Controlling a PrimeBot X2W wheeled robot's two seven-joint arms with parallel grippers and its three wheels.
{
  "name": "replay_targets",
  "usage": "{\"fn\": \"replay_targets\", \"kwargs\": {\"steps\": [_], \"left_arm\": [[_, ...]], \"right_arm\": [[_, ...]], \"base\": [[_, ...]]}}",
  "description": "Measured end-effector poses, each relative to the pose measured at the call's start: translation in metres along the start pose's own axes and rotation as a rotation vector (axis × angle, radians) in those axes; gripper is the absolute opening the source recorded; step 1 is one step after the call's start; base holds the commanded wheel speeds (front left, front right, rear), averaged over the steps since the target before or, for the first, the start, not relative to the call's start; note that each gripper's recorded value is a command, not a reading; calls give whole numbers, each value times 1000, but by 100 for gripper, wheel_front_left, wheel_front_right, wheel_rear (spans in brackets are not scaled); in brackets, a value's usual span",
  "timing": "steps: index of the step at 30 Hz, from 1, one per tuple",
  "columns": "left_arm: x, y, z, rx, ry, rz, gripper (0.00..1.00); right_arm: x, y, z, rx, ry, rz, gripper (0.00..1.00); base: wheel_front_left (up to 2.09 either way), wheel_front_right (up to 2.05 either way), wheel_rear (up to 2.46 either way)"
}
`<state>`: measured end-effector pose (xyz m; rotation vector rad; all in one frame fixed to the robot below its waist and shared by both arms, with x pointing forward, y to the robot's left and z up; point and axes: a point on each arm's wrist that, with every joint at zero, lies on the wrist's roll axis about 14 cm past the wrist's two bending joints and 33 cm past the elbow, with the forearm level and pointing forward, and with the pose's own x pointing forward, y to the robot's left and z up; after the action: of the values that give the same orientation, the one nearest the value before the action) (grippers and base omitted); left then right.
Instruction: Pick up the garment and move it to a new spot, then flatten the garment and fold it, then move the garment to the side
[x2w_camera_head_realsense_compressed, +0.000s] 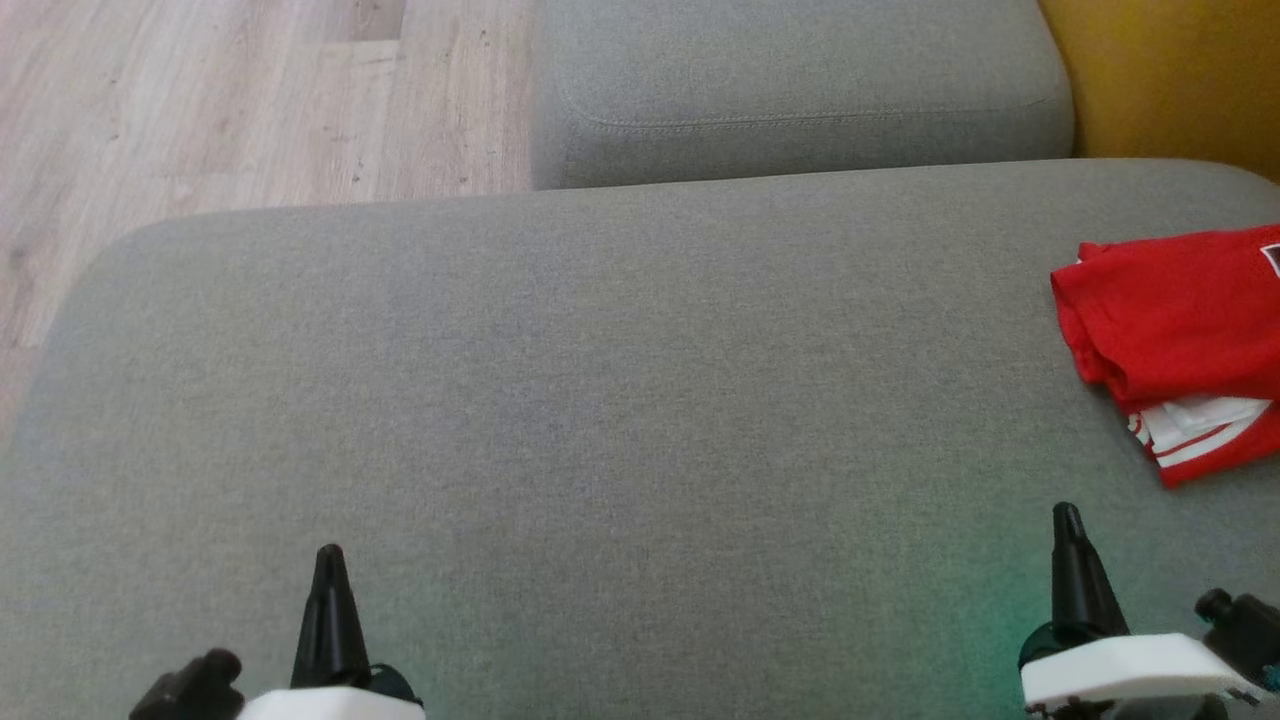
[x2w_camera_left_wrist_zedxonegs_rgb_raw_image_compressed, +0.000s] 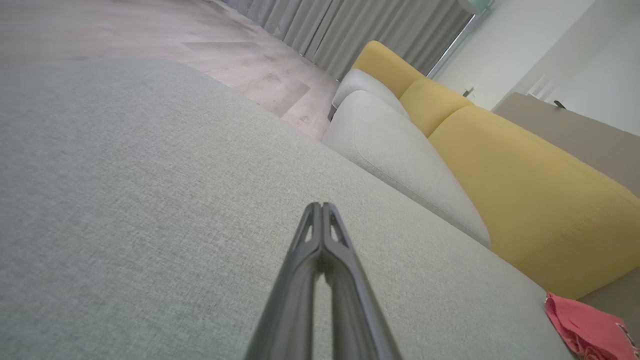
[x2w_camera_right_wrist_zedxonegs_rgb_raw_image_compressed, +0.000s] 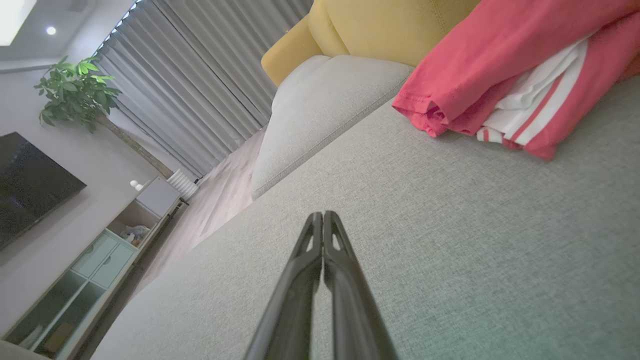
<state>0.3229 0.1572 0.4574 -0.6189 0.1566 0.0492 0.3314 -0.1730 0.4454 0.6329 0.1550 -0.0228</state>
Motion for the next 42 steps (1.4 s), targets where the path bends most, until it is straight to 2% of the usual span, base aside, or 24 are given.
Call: {"fn": "replay_targets", "kwargs": {"steps": [42], "left_arm": [[26,9,13,-516,31,-2,0]], "right_arm": [[19,-8,23,515,-35,-34,0]], "base": [[0,0,0]]}}
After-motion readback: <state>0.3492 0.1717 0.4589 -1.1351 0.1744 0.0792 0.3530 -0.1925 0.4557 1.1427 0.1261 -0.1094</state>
